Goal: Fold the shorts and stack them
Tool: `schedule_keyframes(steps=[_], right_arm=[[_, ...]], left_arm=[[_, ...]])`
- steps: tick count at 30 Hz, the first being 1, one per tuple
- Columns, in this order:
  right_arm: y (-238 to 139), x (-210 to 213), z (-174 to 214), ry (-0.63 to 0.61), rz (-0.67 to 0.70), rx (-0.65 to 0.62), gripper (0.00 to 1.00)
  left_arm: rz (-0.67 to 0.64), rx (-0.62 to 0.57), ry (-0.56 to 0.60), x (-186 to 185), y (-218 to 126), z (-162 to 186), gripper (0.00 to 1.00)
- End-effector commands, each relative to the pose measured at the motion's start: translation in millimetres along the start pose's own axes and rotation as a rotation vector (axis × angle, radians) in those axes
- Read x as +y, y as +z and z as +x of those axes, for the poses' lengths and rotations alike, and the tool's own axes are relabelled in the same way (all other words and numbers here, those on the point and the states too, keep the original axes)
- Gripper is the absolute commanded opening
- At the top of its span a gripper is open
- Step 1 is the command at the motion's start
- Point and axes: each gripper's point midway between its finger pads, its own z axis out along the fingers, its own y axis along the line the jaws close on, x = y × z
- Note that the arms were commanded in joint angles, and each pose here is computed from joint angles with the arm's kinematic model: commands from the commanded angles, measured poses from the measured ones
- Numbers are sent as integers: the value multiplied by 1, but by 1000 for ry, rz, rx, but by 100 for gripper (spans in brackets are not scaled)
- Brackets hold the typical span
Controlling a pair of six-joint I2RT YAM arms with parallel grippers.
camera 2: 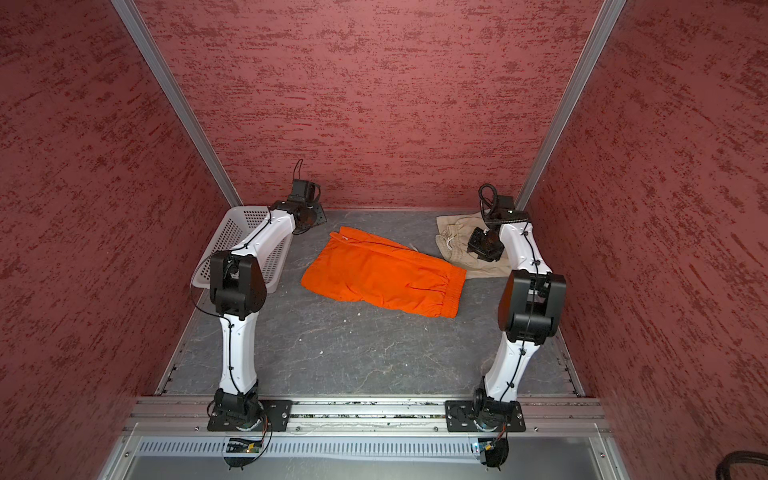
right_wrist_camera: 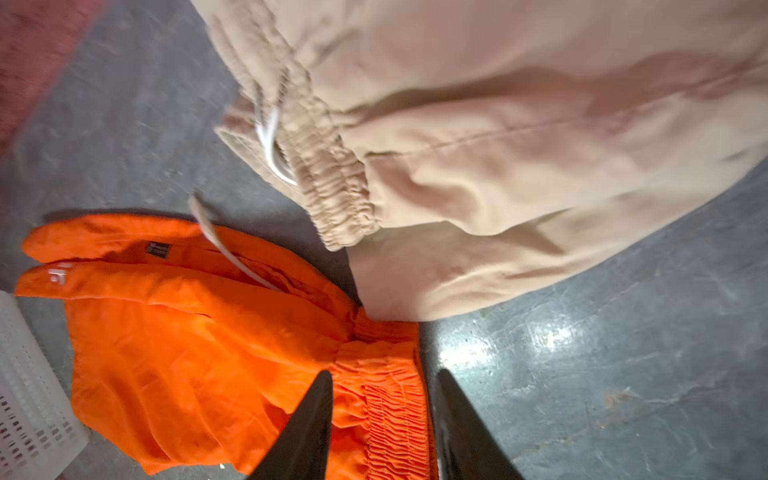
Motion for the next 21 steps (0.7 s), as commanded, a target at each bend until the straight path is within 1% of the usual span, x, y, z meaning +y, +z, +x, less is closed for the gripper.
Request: schedule_keyframes(steps=[1, 3, 6, 9, 12, 14, 17, 19, 21], right_arm=[[-41, 26, 3, -20, -101, -125, 33], [-44, 37, 22, -30, -149, -139, 27], [-35, 59, 60, -50, -227, -123, 22], [-11, 77, 100, -67, -274, -77, 12], [15, 95, 136, -97, -305, -13, 1], [32, 102, 153, -109, -312, 17, 0], [54, 104, 172, -111, -325, 51, 0], [69, 97, 181, -95, -321, 75, 0], [81, 85, 189, -88, -288, 91, 0]], left_arm=[[144, -14, -53, -19, -45, 2, 49], [182, 25, -91, -18, -52, 25, 43], [197, 99, -139, -11, -50, 67, 34], [157, 181, -172, -2, -38, 104, 22], [125, 257, -198, 4, -25, 135, 6], [95, 281, -194, 8, -20, 150, 1], [42, 307, -195, 18, -14, 168, 0], [14, 332, -202, 26, -11, 181, 0], [-11, 350, -205, 33, -11, 192, 0]])
